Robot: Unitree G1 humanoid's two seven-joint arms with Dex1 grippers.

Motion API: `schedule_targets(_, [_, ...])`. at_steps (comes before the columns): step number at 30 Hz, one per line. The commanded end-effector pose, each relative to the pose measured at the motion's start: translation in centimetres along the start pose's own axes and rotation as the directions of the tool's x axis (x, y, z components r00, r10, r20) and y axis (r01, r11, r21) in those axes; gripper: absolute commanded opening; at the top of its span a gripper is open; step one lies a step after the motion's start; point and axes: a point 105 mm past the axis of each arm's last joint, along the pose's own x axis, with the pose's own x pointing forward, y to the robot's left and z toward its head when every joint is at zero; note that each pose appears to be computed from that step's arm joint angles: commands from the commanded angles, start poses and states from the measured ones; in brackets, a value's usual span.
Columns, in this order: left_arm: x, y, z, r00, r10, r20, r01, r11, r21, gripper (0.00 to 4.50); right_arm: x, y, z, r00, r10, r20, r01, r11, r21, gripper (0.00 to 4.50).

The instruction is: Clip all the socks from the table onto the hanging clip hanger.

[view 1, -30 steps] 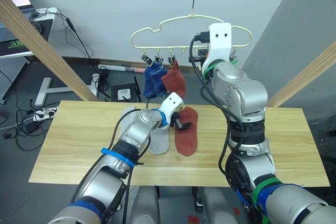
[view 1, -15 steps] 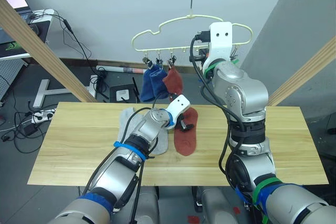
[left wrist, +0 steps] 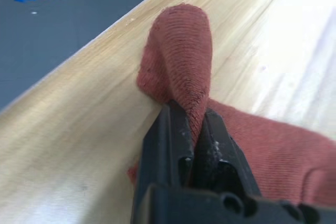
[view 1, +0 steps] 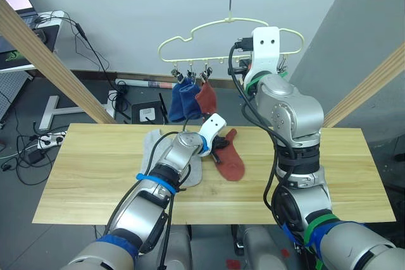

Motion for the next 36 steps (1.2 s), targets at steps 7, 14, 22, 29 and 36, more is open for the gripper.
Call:
schedule_targets(7, [-1.4, 1.1, 8.5, 0.953, 0.022, 0.302, 0.027, 0.987, -0.159, 0.36, -1.0, 0.7, 2.6, 0.997, 0.038, 0.061, -0.043, 0.996, 0.076, 0.05])
schedule_targets(14, [-1.6, 0.9, 10.8, 0.933, 0.011, 0.361, 0.054, 0.984, -0.169, 0.36, -1.1, 0.5, 2.5, 0.998, 0.034, 0.053, -0.038, 0.996, 0.076, 0.05])
schedule_targets(22, [-2.5, 1.5, 12.4, 0.917, 0.020, 0.398, 0.045, 0.987, -0.154, 0.36, -1.0, 0.4, 2.2, 0.998, 0.028, 0.050, -0.032, 0.997, 0.071, 0.05])
schedule_targets(29, [-3.6, 1.7, 14.0, 0.901, 0.024, 0.434, 0.045, 0.988, -0.149, 0.36, -0.9, 0.3, 2.2, 0.998, 0.026, 0.053, -0.029, 0.998, 0.061, 0.05])
schedule_targets(36, [-4.2, 1.6, 15.0, 0.893, 0.016, 0.450, 0.052, 0.989, -0.138, 0.36, -0.9, 0.3, 2.1, 0.998, 0.024, 0.056, -0.027, 0.998, 0.057, 0.05])
